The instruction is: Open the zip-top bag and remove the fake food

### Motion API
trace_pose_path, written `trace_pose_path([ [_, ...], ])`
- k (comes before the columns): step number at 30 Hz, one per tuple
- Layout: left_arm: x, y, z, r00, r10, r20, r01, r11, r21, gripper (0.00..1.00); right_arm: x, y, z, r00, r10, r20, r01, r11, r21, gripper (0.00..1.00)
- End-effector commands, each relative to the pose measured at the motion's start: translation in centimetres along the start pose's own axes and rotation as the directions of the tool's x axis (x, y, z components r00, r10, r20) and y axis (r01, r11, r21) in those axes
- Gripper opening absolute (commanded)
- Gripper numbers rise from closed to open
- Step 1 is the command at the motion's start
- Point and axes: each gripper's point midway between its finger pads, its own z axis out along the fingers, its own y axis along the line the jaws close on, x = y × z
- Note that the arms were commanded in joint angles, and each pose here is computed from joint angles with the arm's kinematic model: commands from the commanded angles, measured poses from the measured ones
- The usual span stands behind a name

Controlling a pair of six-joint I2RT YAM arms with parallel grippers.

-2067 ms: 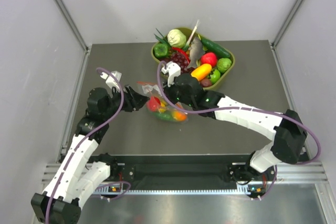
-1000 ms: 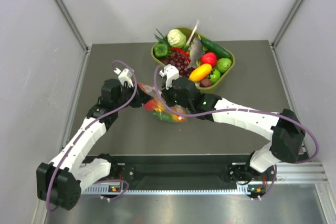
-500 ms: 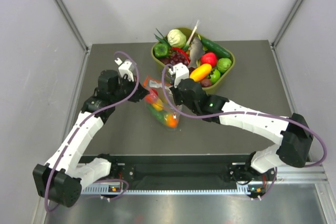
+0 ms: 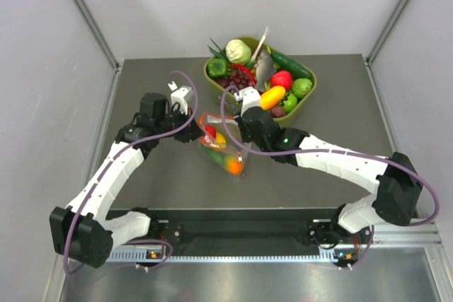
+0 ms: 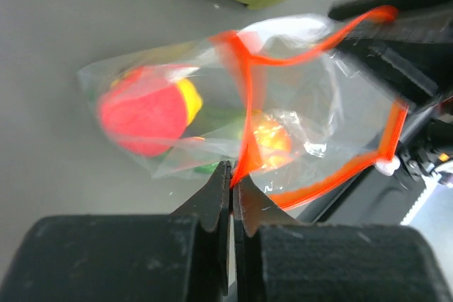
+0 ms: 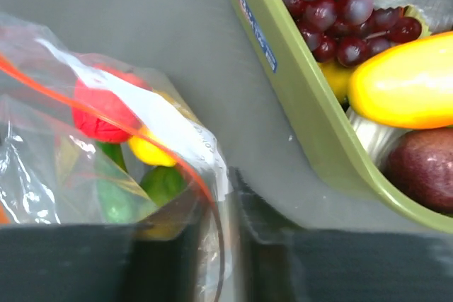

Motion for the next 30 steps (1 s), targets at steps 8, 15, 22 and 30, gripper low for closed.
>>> trace_pose_path([
  [8, -2.8, -2.5, 0.4, 0.996, 0.068, 0.049, -0.075, 0.986, 0.147, 0.0, -8.0, 2.1, -6.2, 0.969, -0.018, 0.248, 0.081, 0.965, -0.248, 0.63],
  [15, -3.7, -3.2, -0.2, 0.99, 0.103, 0.095, -0.117, 0.979, 0.167, 0.0, -10.9, 6.6, -11.0, 0.943, 0.004, 0.334, 0.182, 0.832, -0.523, 0.6],
  [22, -4.2, -3.5, -0.6, 0.985, 0.121, 0.122, -0.141, 0.976, 0.167, 0.0, -8.3, 11.6, -10.2, 0.977, 0.001, 0.212, 0.157, 0.669, -0.727, 0.5],
  [30, -4.2, -3.8, -0.9, 0.981, 0.137, 0.136, -0.16, 0.972, 0.173, 0.0, -5.9, 11.0, -6.3, 0.997, -0.001, 0.072, 0.049, 0.741, -0.67, 0.46],
])
